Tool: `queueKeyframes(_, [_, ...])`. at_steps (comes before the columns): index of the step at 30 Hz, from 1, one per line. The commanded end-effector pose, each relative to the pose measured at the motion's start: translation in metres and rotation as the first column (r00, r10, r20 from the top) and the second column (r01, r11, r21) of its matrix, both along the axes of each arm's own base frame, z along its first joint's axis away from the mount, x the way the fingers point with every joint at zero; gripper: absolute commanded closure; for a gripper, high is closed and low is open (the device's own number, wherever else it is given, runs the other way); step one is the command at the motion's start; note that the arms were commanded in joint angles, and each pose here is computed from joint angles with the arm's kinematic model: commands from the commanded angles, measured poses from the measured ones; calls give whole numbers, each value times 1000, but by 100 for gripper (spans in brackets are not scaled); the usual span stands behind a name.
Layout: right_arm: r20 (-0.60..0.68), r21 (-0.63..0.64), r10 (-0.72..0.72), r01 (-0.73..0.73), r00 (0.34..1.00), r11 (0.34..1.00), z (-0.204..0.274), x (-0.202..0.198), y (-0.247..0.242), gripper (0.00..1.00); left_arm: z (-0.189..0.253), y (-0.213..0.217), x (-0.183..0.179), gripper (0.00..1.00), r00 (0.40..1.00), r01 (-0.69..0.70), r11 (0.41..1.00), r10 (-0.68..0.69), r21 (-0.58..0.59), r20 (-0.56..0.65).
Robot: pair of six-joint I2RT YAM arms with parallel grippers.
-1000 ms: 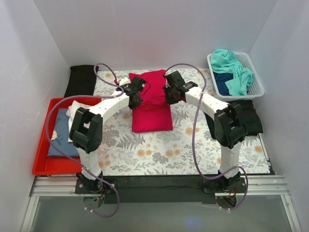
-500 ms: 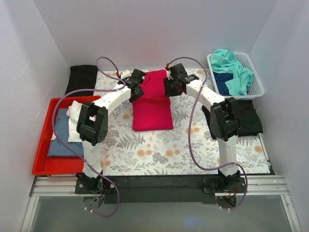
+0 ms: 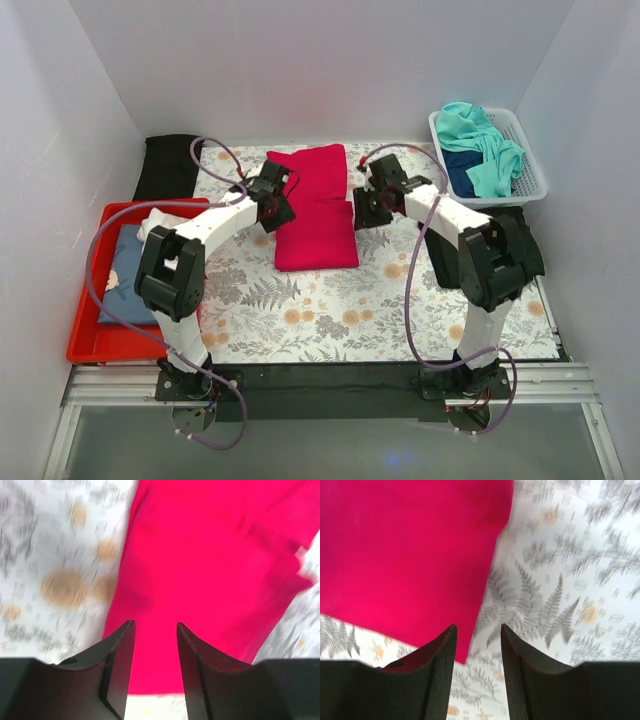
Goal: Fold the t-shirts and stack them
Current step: Fold the folded rectangular tshirt in 1/3 of the way
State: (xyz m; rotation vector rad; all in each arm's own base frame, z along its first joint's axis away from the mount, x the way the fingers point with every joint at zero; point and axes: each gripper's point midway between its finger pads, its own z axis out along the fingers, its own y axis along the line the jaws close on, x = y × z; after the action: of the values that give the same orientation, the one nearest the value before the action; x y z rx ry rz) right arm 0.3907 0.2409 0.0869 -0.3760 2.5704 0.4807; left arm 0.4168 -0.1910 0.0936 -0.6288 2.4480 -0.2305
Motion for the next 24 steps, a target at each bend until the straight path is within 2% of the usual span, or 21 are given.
queueKeyframes(1, [19,86,55,-57,998,995,21,-31,3,52,27,-7,-30,61,997,76,991,-73,-110,31])
queueKeyframes(5, [16,157,82,-83,997,984,24,-55,6,47,39,-3,-61,58,993,104,978,-92,-179,77])
queueKeyframes(9, [1,221,112,-110,994,969,21,-69,11,47,18,2,-89,57,992,123,968,-112,-218,62])
queueKeyframes(13, [-24,239,133,-124,991,963,9,-77,14,47,-10,8,-110,57,995,100,968,-104,-229,-6])
queueKeyframes(17, [-35,237,138,-126,990,963,-3,-79,13,47,-28,7,-117,59,993,104,966,-114,-238,-29])
queueKeyframes(24, [5,212,152,-150,988,966,-12,-68,13,45,-49,19,-104,59,997,78,980,-77,-183,12])
